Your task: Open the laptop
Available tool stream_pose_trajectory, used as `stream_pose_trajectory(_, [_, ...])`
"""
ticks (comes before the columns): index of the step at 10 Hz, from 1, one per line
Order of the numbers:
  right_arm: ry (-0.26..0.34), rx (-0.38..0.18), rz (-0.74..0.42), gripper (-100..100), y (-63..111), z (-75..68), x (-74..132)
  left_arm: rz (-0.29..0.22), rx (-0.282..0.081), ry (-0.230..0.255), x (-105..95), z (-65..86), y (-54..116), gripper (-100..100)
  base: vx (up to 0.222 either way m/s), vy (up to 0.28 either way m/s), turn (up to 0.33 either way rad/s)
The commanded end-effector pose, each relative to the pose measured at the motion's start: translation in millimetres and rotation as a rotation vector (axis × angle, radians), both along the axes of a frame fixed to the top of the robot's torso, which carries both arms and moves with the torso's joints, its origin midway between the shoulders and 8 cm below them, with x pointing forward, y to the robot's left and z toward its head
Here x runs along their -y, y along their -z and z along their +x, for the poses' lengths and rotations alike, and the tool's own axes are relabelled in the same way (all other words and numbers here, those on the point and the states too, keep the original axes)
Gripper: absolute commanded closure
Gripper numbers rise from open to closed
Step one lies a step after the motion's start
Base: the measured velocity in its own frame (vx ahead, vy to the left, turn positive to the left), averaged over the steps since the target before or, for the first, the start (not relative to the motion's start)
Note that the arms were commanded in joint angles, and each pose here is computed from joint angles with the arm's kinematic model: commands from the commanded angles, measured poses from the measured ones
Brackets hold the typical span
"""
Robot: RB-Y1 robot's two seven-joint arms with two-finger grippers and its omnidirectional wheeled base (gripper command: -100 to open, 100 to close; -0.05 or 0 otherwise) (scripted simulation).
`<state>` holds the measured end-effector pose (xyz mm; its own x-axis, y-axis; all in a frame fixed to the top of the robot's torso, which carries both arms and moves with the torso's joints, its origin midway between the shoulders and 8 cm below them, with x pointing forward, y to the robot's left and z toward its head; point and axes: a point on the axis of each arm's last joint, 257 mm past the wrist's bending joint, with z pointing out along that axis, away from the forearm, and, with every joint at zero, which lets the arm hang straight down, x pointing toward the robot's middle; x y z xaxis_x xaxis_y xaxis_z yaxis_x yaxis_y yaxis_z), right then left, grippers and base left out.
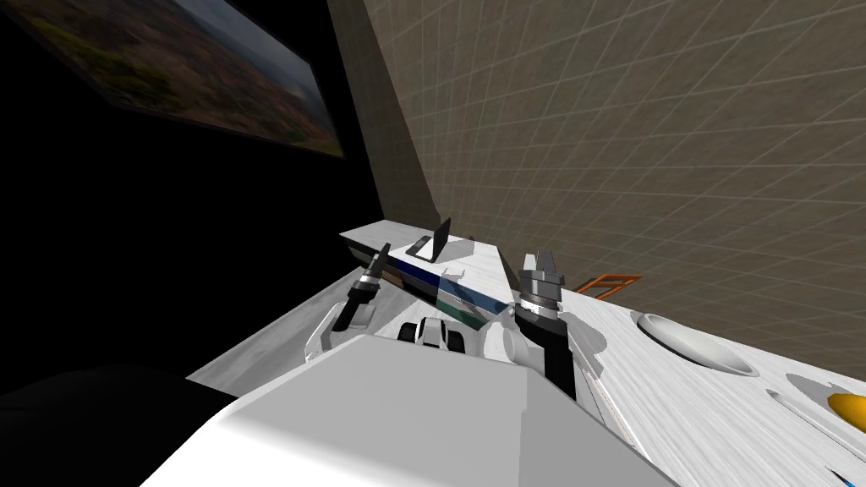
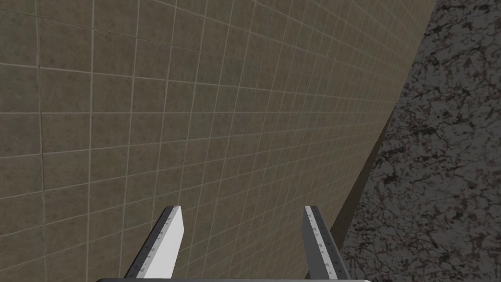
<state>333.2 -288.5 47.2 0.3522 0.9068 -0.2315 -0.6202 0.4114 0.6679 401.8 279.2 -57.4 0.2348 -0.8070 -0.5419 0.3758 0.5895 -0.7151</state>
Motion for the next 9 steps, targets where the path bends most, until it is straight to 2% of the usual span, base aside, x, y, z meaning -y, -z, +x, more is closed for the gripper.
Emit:
stream_pose_trajectory(1, [0.000,0.000,0.000,0,0.0,0.0,0,0.047,-0.042,-0.026,-4.7,13.2,19.3,-100,0.034,-0.069,-0.057])
stream_pose_trajectory(9, [0.000,0.000,0.000,0,0.0,0.0,0,0.174,-0.178,-0.110,-21.8,53.1,81.8,-100,0.047,-0.069,-0.072])
